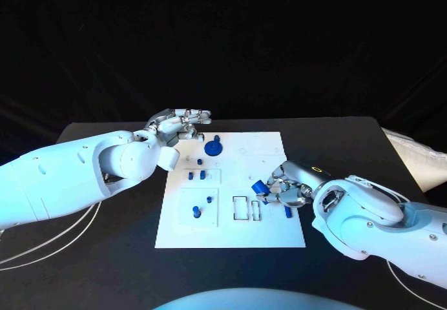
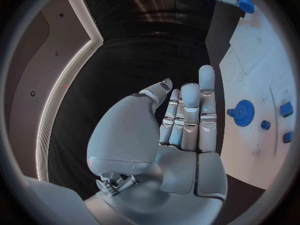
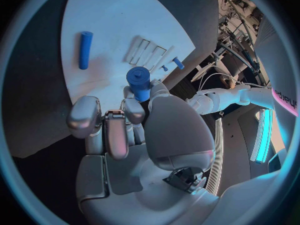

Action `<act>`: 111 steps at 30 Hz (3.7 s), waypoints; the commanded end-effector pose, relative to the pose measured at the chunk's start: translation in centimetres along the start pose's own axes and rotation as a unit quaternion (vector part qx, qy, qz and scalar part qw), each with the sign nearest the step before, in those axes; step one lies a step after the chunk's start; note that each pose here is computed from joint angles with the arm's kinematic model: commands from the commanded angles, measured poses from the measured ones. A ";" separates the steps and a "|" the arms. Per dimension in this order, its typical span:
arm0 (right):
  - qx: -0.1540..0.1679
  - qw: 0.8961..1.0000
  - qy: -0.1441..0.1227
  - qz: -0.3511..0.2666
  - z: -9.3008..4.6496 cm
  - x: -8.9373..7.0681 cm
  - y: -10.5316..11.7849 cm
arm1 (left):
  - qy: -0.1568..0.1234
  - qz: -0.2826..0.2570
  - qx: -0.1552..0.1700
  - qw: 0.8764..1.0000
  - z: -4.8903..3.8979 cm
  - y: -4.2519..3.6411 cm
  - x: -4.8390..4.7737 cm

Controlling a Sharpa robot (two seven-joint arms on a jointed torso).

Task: Assemble the parts on the task board

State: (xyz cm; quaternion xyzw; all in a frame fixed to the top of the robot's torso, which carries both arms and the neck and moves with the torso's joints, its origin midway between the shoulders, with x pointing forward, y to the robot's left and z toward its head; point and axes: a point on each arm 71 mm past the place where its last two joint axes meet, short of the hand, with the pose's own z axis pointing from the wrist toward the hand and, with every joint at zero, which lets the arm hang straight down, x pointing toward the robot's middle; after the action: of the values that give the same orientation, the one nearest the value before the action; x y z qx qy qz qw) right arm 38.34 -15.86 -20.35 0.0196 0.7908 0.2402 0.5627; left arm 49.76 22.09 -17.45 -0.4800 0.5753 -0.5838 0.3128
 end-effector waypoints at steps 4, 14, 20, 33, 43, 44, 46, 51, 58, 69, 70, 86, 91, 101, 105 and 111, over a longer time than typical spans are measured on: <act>0.005 0.997 0.081 0.014 0.9 1.6 1.2 | 0.014 -0.002 0.001 1.000 0.12 0.01 0.40; 0.001 0.993 0.116 -0.003 1.9 2.7 2.1 | 0.014 -0.002 0.001 1.000 0.16 0.02 0.36; 0.000 0.993 0.119 -0.009 2.1 3.0 2.3 | 0.014 -0.002 0.001 1.000 0.16 0.02 0.31; -0.010 0.997 0.066 -0.029 2.7 2.7 2.4 | 0.016 -0.002 -0.002 1.000 0.13 0.05 0.29; -0.018 0.998 0.059 -0.034 2.6 2.7 2.5 | 0.015 -0.002 -0.003 1.000 0.12 0.05 0.25; -0.019 0.997 0.060 -0.033 2.6 2.8 2.5 | 0.015 -0.002 -0.003 1.000 0.12 0.05 0.25; -0.022 0.997 0.060 -0.032 2.5 2.8 2.6 | 0.016 -0.002 -0.003 1.000 0.12 0.06 0.26; -0.029 0.997 0.056 -0.036 2.6 2.8 2.7 | 0.016 -0.002 -0.004 1.000 0.12 0.06 0.26; -0.029 0.997 0.054 -0.046 2.8 3.2 2.7 | 0.017 -0.002 -0.004 1.000 0.14 0.07 0.29; -0.037 0.998 0.046 -0.029 2.6 3.3 2.9 | 0.016 -0.002 -0.006 1.000 0.14 0.09 0.21; -0.038 0.998 0.044 -0.026 2.6 3.2 2.9 | 0.016 -0.002 -0.006 1.000 0.14 0.09 0.20; -0.061 0.998 0.016 0.015 1.5 2.7 2.4 | 0.017 -0.003 -0.007 1.000 0.15 0.11 0.19; -0.060 0.998 0.026 0.014 1.2 2.6 2.0 | 0.018 -0.003 -0.007 1.000 0.14 0.14 0.23; -0.062 0.997 0.050 0.014 0.7 2.8 1.6 | 0.018 -0.003 -0.009 1.000 0.09 0.18 0.17; -0.064 0.996 0.055 0.015 0.6 2.9 1.6 | 0.019 -0.003 -0.009 1.000 0.11 0.20 0.24; -0.064 0.996 0.058 0.015 0.8 3.0 1.7 | 0.019 -0.003 -0.009 1.000 0.14 0.22 0.30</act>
State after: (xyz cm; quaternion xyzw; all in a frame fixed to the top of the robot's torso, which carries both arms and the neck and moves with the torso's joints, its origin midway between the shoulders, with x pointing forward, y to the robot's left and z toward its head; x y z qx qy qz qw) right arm 37.64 -13.30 -22.37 -0.0109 0.8006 0.2958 0.5210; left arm 49.81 22.01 -17.71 -0.4800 0.5837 -0.5813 0.3018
